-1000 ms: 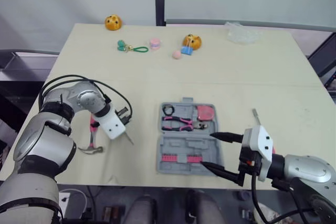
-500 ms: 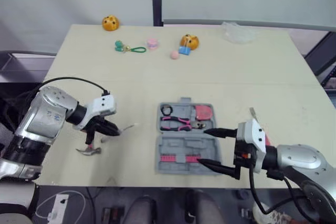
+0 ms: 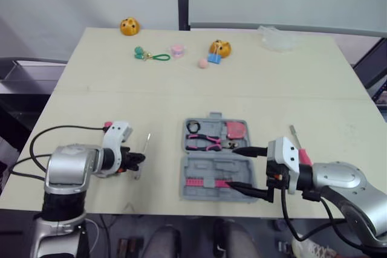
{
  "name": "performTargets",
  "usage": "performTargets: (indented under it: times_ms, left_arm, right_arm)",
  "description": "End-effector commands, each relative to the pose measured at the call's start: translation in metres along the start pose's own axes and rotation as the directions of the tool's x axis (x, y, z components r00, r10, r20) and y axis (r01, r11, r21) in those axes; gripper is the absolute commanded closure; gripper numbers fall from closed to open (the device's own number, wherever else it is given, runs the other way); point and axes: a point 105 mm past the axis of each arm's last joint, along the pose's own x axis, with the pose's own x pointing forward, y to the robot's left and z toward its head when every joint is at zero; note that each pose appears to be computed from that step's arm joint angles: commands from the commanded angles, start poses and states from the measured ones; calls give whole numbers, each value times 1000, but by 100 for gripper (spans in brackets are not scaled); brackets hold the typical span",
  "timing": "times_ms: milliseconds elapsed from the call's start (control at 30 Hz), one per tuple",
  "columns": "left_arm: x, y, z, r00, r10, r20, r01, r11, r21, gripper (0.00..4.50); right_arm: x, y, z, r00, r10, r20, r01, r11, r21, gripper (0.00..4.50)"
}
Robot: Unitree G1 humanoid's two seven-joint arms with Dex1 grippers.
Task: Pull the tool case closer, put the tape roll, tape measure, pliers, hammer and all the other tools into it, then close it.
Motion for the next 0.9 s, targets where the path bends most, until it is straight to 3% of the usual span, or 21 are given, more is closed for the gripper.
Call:
performTargets:
  times_ms: [33,300,467,600,667,733,900]
  left_arm:
    - [4,6,0,996,87,30,-86,996,-35,447]
    - [12,5,-3,996,88,2,-88,995,-55,447]
    - [-5,7,6,994,86,68,-84,996,-38,218]
    - [-50,5,15,977,69,200,-83,995,60,20]
    - [-62,0,6,972,91,216,-125,981,151,3]
    - [-61,-2,-11,968,126,216,-160,976,149,3]
    - [-37,-22,-19,937,124,326,-186,969,166,3]
  right_arm:
    - [-2,-1,7,1000,-15,25,16,999,-37,0]
    - [-4,-1,10,999,-37,39,38,999,-19,0]
    - [-5,1,9,999,-38,39,39,999,-12,0]
    - [-8,2,8,998,-42,43,42,999,-3,0]
    - [-9,1,9,998,-41,46,41,999,-1,0]
    - [-8,1,9,998,-38,48,38,999,-2,0]
    - [-5,-2,10,999,-25,48,26,1000,-5,0]
